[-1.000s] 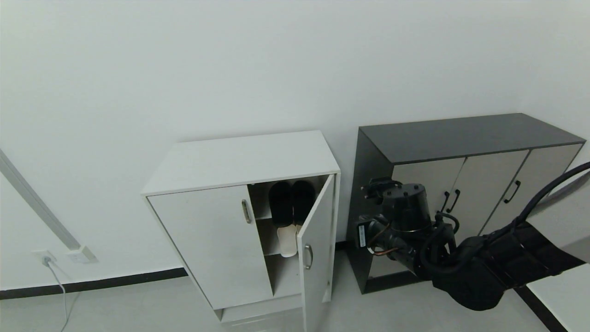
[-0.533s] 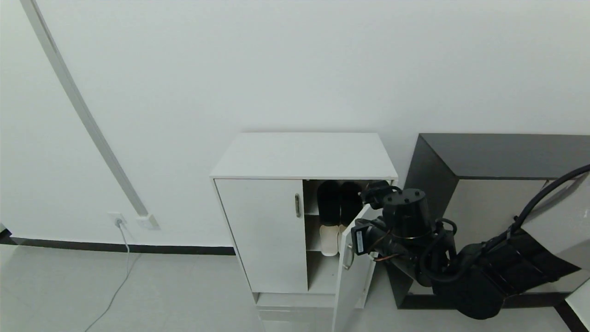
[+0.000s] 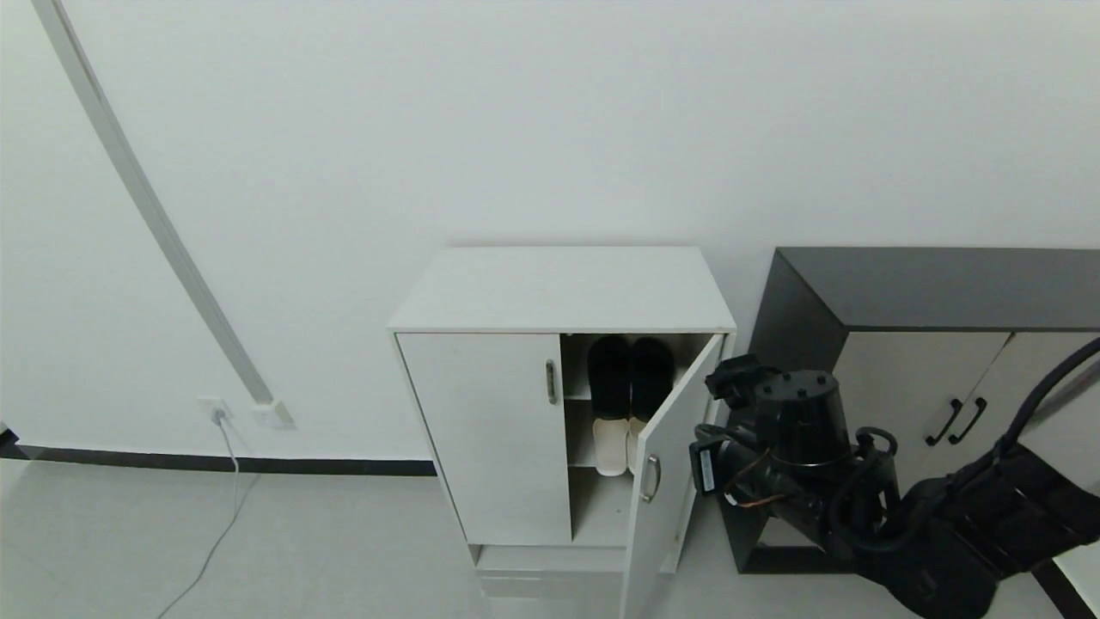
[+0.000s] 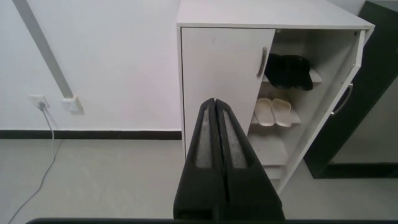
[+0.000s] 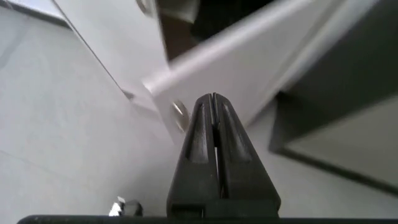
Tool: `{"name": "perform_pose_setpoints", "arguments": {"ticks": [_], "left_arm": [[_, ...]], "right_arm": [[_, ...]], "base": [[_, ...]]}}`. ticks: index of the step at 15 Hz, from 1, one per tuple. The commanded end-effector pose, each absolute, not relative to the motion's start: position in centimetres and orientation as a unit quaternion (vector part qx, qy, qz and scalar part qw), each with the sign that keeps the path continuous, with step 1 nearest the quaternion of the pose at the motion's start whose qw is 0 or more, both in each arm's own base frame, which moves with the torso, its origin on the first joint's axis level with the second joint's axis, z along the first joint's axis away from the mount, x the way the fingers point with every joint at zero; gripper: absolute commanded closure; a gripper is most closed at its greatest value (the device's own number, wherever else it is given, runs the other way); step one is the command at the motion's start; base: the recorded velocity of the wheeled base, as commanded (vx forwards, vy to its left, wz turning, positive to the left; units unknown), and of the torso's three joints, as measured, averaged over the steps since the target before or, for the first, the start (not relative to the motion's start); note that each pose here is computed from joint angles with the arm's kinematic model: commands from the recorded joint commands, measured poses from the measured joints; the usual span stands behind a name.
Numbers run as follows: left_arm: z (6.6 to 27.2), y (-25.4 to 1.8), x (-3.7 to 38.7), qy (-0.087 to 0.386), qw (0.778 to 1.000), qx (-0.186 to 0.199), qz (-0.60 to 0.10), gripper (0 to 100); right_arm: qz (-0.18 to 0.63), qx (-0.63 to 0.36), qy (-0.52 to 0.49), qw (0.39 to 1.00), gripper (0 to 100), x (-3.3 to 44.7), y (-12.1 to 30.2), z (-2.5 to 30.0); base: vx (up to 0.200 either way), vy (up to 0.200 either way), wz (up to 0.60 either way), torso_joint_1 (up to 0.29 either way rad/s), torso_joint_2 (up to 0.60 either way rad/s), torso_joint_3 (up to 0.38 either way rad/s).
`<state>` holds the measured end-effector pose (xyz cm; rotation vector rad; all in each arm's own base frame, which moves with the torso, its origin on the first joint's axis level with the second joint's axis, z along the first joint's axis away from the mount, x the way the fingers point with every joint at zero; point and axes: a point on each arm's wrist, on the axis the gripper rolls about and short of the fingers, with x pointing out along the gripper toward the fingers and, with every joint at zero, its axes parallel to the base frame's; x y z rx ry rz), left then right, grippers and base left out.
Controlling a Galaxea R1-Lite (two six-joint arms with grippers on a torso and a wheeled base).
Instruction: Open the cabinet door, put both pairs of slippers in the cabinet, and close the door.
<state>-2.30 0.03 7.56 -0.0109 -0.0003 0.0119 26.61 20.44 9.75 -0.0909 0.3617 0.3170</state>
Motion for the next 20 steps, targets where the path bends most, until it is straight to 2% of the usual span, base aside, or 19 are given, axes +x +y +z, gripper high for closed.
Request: {"name": "perform_pose_setpoints", "arguments": {"ticks": [1,4,9,14,20], "left_arm": [[7.6,0.0,-2.3,0.001,1.000,-0.005,0.005,100],[7.6,0.0,-2.3,0.001,1.000,-0.005,0.005,100],[7.6,0.0,-2.3,0.001,1.000,-0.006,0.005,100],[7.6,0.0,-2.3,0.001,1.000,-0.007,0.006,100],[7.6,0.0,-2.3,0.001,1.000,-0.007,0.006,100]], "right_arm": [[0.158,-0.047,0.182,0.969,100,25.2,19.3,9.2],[0.156,-0.055,0.197,0.966,100,23.1,17.7,7.9],[0.171,-0.062,0.227,0.957,100,21.5,16.5,5.7],[0.172,-0.054,0.210,0.961,100,23.8,18.0,3.4],[0.188,-0.046,0.203,0.960,100,25.8,19.6,2.6]], "base": [[0.200,0.000,0.00,0.007,0.00,-0.002],[0.200,0.000,0.00,-0.007,-0.01,0.004],[0.000,0.000,0.00,0.000,0.00,0.000],[0.000,0.000,0.00,0.000,0.00,0.000],[0.000,0.000,0.00,0.000,0.00,0.000]]}}
